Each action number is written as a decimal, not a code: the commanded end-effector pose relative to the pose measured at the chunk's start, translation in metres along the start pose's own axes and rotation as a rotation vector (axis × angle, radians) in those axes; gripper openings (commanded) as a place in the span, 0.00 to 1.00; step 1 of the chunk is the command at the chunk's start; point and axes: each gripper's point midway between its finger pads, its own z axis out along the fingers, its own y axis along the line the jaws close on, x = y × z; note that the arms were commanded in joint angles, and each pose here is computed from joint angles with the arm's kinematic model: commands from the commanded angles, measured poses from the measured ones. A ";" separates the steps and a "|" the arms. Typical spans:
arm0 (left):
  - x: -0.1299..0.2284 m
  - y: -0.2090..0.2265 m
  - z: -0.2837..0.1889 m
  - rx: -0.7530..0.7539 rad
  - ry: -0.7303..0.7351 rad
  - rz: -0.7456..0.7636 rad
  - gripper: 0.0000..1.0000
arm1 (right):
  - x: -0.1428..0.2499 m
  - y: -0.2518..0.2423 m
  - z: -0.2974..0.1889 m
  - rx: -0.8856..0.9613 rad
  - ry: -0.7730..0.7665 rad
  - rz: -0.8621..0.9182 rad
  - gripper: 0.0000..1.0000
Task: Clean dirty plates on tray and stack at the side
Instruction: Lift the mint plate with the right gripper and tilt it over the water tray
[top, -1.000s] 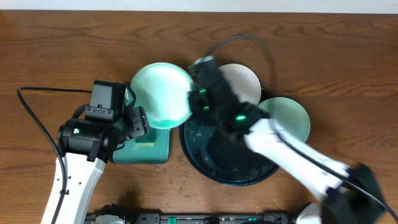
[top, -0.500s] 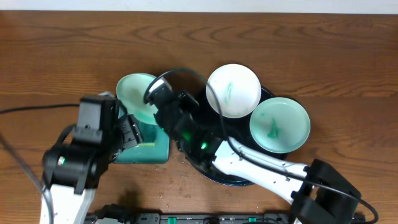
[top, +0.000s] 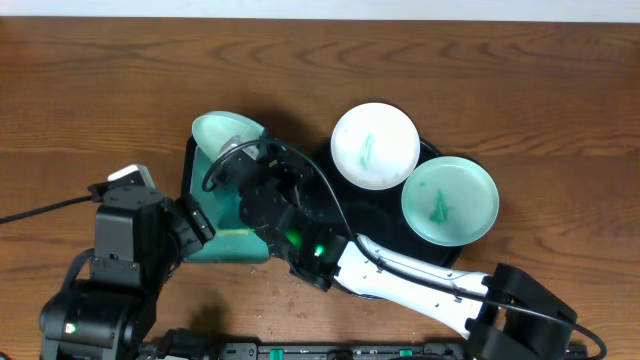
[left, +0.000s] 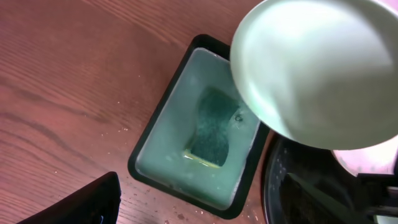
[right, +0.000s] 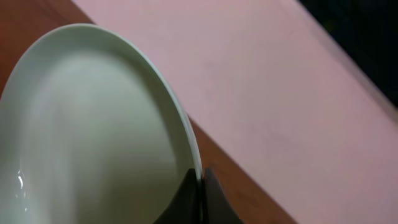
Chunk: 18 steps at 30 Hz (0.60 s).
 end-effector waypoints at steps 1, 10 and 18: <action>-0.005 0.002 -0.002 -0.016 -0.016 -0.009 0.82 | -0.019 -0.020 -0.011 0.065 -0.029 -0.018 0.01; -0.005 0.002 -0.002 -0.016 -0.016 -0.009 0.82 | -0.033 -0.024 -0.018 0.089 -0.067 -0.058 0.01; -0.005 0.002 -0.002 -0.016 -0.016 -0.009 0.83 | -0.036 -0.025 -0.021 0.099 -0.070 -0.074 0.01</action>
